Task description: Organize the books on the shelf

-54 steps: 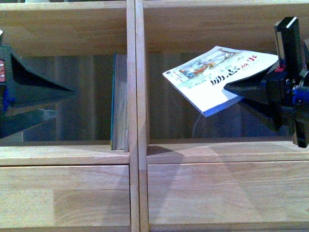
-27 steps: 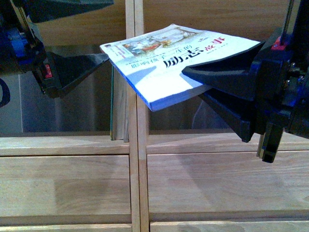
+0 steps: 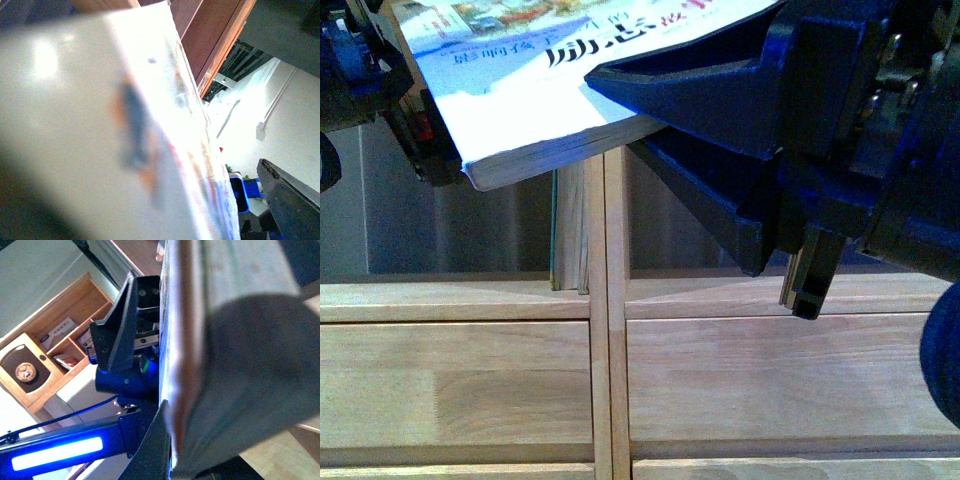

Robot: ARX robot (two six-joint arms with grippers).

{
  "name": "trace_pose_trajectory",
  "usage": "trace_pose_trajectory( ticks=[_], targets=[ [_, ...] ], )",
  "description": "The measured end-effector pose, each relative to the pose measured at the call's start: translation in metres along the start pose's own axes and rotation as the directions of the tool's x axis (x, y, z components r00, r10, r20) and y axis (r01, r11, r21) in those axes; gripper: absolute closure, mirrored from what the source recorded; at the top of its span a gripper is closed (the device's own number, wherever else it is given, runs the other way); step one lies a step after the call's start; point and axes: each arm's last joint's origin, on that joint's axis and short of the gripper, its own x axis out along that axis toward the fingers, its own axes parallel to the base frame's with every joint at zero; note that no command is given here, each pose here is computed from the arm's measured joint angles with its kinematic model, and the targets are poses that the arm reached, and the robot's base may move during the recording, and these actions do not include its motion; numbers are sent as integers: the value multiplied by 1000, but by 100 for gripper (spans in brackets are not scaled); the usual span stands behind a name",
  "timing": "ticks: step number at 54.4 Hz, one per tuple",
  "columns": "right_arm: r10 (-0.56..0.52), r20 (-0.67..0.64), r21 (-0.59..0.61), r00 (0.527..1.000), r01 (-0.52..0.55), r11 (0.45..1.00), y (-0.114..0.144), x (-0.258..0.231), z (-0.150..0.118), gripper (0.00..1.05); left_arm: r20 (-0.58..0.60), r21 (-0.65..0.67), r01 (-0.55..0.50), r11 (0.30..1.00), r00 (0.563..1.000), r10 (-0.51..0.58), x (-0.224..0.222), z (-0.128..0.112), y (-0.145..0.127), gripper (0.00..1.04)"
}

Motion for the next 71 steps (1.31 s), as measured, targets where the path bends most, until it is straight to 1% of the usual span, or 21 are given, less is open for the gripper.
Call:
trace_pose_trajectory(
  ticks=[8,14,23,24,30,36,40,47,50,54,59,63,65,71],
  targets=[
    [5,-13,-2,1000,-5,1000,1,2,-2,98,5,-28,17,999,1000,-17,3,0,1,7],
    [6,-15,-1,1000,-6,1000,2,2,-3,98,14,-51,2,999,1000,-2,6,1,2,20],
    [-1,-18,0,1000,1,1000,2,2,-3,98,39,-54,0,999,999,2,10,0,1,37],
    [-1,-19,-1,1000,1,1000,3,2,-3,98,44,-55,-1,998,999,3,10,0,1,41],
    [-4,-23,-3,1000,4,1000,3,2,-2,98,57,-48,8,999,998,-6,13,-1,-1,52],
    [0,-20,-7,1000,0,1000,5,2,-1,98,79,-37,34,999,996,-31,14,0,-5,68],
    [6,-17,-14,1000,-6,1000,6,3,1,98,84,-40,53,998,995,-49,16,-3,-10,82],
    [9,-16,-20,1000,-9,1000,7,3,2,98,89,-59,58,997,995,-53,19,-6,-13,94],
    [5,-16,-20,1000,-5,1000,7,3,3,98,95,-62,56,996,994,-50,20,-6,-14,97],
    [-7,-18,-22,1000,6,1000,6,3,2,98,99,-66,53,996,994,-46,20,-5,-14,98],
    [-7,-21,-25,1000,7,1000,6,2,3,88,102,-70,48,996,994,-41,20,-5,-14,98],
    [-7,-22,-27,1000,6,1000,6,2,4,78,111,-70,42,997,993,-34,19,-4,-13,98],
    [-6,-23,-27,1000,5,1000,6,2,4,74,115,-73,36,997,993,-27,19,-4,-13,98],
    [-15,-11,-36,1000,14,999,5,-1,8,60,153,-70,-12,998,988,22,13,5,-9,98]
  ],
)
